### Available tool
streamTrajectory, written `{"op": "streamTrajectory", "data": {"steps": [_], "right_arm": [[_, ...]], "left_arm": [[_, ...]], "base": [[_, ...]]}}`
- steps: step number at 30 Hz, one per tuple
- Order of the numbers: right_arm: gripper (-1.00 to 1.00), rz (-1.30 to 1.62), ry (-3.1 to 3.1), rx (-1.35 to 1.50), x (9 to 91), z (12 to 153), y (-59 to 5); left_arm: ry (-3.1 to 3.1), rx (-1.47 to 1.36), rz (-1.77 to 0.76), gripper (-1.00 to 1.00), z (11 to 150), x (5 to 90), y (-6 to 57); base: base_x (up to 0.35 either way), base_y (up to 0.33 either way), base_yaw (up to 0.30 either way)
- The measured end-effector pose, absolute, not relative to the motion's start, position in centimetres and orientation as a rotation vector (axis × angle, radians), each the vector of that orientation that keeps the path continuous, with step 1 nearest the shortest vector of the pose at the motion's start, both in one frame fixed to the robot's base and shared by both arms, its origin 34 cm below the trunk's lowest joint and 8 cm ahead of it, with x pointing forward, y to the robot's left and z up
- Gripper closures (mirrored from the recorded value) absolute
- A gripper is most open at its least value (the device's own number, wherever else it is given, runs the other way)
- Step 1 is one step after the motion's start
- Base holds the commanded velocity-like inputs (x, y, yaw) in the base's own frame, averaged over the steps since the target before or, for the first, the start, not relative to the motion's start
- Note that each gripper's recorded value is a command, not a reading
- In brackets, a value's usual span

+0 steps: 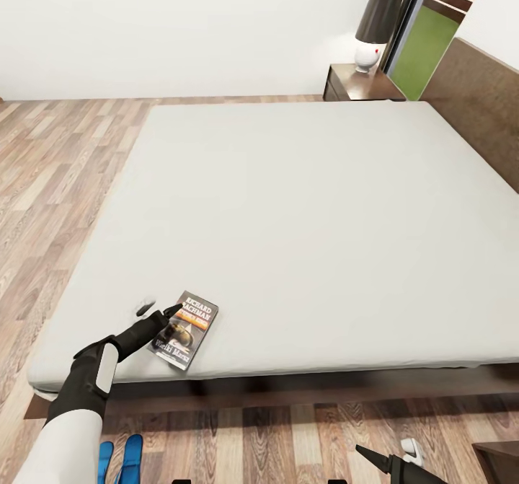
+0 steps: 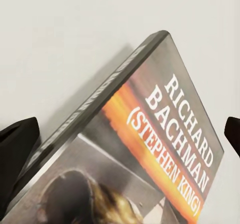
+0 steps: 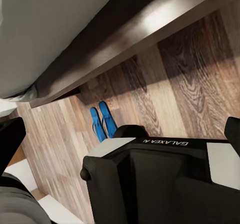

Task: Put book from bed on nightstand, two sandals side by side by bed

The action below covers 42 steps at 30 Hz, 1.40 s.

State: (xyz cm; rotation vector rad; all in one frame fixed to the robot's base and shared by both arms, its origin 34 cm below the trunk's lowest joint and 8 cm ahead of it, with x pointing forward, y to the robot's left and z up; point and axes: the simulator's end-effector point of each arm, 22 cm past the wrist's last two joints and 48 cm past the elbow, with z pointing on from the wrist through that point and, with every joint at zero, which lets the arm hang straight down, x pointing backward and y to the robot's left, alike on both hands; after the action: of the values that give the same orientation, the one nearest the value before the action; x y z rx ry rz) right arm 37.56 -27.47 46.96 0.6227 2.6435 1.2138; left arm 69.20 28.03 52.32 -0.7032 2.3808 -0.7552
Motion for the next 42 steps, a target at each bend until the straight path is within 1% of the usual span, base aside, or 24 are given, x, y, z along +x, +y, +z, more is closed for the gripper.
{"op": "streamTrajectory", "data": {"steps": [10, 30, 37, 42], "right_arm": [[-1.00, 1.214, 2.643, 0.622, 37.56, 46.97, -27.47], [-1.00, 1.214, 2.644, 0.623, 37.52, 46.96, -27.47], [-1.00, 1.214, 2.643, 0.623, 37.54, 46.98, -27.47], [-1.00, 1.214, 2.644, 0.623, 37.52, 46.96, -27.47]], "left_arm": [[2.378, -0.703, -0.755, -1.00, 52.37, 69.26, 28.03], [2.379, -0.703, -0.756, -1.00, 52.35, 69.24, 28.00], [2.392, -0.701, -0.755, -1.00, 52.19, 68.98, 27.92], [2.393, -0.701, -0.754, -1.00, 52.16, 68.98, 27.95]], "base": [[0.000, -0.163, 0.000], [0.000, -0.024, 0.000], [0.133, -0.002, 0.000], [0.033, 0.000, 0.000]]}}
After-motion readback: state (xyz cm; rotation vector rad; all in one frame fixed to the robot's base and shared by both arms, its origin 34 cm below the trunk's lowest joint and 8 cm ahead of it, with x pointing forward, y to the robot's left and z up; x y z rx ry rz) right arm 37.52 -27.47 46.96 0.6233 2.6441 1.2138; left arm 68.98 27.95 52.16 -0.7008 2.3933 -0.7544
